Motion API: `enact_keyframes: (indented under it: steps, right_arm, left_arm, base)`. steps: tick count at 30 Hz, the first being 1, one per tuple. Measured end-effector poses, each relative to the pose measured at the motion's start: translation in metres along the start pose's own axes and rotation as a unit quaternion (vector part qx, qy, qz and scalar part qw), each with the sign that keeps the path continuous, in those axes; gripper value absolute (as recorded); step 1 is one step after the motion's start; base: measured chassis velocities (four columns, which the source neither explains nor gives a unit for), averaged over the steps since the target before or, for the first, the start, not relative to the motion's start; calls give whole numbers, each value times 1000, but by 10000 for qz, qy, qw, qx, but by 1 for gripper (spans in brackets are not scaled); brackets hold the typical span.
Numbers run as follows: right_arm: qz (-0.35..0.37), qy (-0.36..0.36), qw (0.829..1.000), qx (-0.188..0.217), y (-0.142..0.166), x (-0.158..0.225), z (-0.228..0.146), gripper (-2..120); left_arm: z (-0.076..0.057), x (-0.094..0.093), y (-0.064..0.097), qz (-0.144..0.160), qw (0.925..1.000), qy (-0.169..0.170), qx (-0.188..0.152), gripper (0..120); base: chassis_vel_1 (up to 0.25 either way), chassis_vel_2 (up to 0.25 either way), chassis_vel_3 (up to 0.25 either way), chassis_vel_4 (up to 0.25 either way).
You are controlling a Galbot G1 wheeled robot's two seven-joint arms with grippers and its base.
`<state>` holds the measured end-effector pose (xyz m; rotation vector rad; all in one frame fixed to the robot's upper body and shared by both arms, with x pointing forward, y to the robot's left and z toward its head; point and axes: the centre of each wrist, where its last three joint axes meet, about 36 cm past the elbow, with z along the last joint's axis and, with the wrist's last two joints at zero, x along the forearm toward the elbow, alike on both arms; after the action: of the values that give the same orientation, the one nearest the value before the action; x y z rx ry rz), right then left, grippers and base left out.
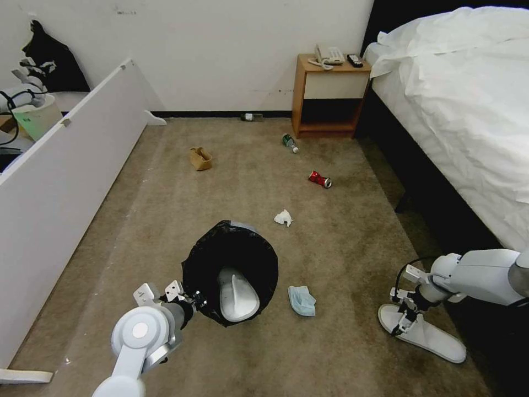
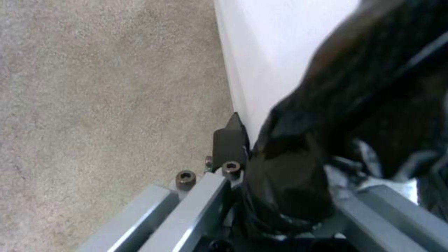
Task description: Pick up the trash bin and place the garbage on the floor into it.
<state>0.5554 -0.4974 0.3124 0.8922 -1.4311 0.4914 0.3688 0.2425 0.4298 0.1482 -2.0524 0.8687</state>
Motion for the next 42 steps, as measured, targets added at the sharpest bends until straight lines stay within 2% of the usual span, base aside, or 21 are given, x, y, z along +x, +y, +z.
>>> enact_keyframes:
  steps: [15,32,34,35,36,37,38,40,41,42]
  right_arm:
    - [-17,-51,10000,19,1,0,1,100]
    - [676,154,9974,170,-4,6,11,98]
    - [732,160,9970,198,-3,6,9,90]
    - [732,160,9970,198,-3,6,9,90]
    - [778,157,9966,209,-3,6,8,77]
    - [785,153,9966,213,-4,6,7,71]
    - [785,153,9966,213,-4,6,7,71]
    - [809,137,9963,240,-4,5,7,59]
    - [809,137,9963,240,-4,5,7,59]
    - [817,127,9962,259,-3,5,6,54]
  left_arm:
    - [0,0,0,-12,10000,-16,3,0]
    - [1,-2,-1,-31,10000,-24,-13,0]
    - [1,-2,-1,-30,10000,-23,-15,0]
    - [1,-2,-1,-30,10000,-23,-15,0]
    - [1,-2,-1,-23,10000,-23,-18,0]
    - [1,-2,-1,-24,10000,-22,-19,0]
    - [1,-2,-1,-24,10000,-22,-19,0]
    - [0,-3,-1,-30,10000,-22,-25,0]
    - [0,-3,-1,-30,10000,-22,-25,0]
    - [0,-3,0,-31,10000,-21,-26,0]
  base:
    - [0,0,0,0]
    - [0,0,0,0]
    - [0,0,0,0]
    - [0,0,0,0]
    - [0,0,0,0]
    - [0,0,0,0]
    - [0,0,0,0]
    - [0,0,0,0]
    - [0,0,0,0]
    - [0,0,0,0]
